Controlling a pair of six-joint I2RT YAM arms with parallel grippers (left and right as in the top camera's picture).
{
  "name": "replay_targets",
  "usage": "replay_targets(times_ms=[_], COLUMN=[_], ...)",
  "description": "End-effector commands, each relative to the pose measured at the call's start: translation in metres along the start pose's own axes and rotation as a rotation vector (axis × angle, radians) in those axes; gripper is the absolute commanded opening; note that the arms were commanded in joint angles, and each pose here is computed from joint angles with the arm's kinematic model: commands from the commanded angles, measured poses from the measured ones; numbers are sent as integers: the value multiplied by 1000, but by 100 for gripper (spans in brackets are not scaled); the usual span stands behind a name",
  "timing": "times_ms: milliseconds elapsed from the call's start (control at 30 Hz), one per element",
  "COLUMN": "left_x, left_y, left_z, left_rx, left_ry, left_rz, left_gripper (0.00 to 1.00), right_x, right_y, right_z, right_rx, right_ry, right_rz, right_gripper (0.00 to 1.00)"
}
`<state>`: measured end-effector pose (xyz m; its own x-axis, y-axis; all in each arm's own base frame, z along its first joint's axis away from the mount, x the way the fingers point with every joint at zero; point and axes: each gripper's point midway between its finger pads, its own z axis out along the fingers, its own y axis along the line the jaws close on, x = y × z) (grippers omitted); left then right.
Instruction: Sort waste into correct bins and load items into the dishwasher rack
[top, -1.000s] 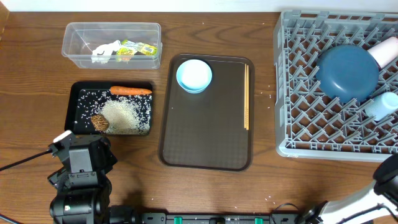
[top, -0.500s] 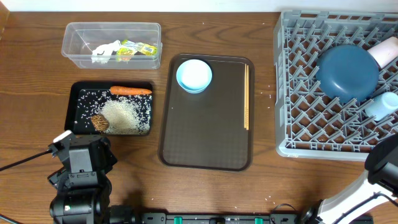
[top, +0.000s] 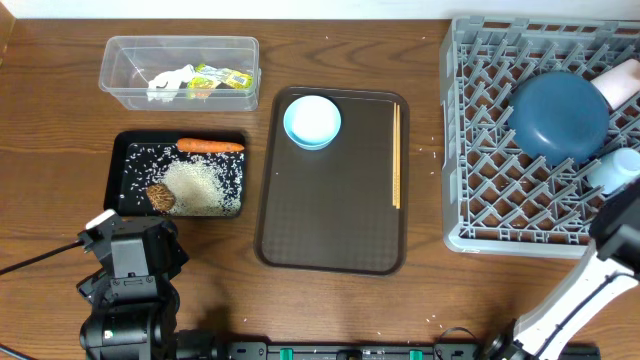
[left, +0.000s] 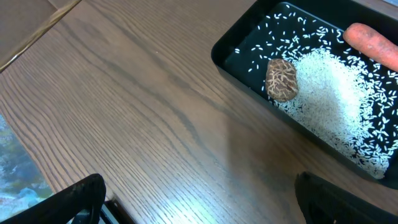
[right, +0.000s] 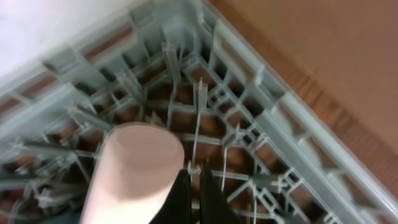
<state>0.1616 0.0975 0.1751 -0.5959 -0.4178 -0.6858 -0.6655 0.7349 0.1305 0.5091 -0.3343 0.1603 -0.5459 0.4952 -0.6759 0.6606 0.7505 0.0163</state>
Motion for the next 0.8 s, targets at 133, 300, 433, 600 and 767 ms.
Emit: replay_targets(times_ms=[133, 300, 433, 600, 767], left_x=[1, 1, 1, 1, 1], left_y=[2, 2, 2, 2, 2], left_z=[1, 1, 1, 1, 1], left_rx=[-16, -16, -16, -16, -16], left_ry=[0, -1, 0, -1, 0], left_rz=[18, 18, 18, 18, 18], left_gripper=[98, 98, 98, 98, 98], right_x=[-29, -45, -50, -38, -27], right_y=[9, 11, 17, 29, 28], right_z=[-7, -7, -4, 14, 32], right_rx=[-40, -46, -80, -146, -137], right_ry=[-18, -88, -109, -80, -55], right_rz=[-45, -57, -53, -56, -51], right_gripper=[0, 1, 1, 1, 1])
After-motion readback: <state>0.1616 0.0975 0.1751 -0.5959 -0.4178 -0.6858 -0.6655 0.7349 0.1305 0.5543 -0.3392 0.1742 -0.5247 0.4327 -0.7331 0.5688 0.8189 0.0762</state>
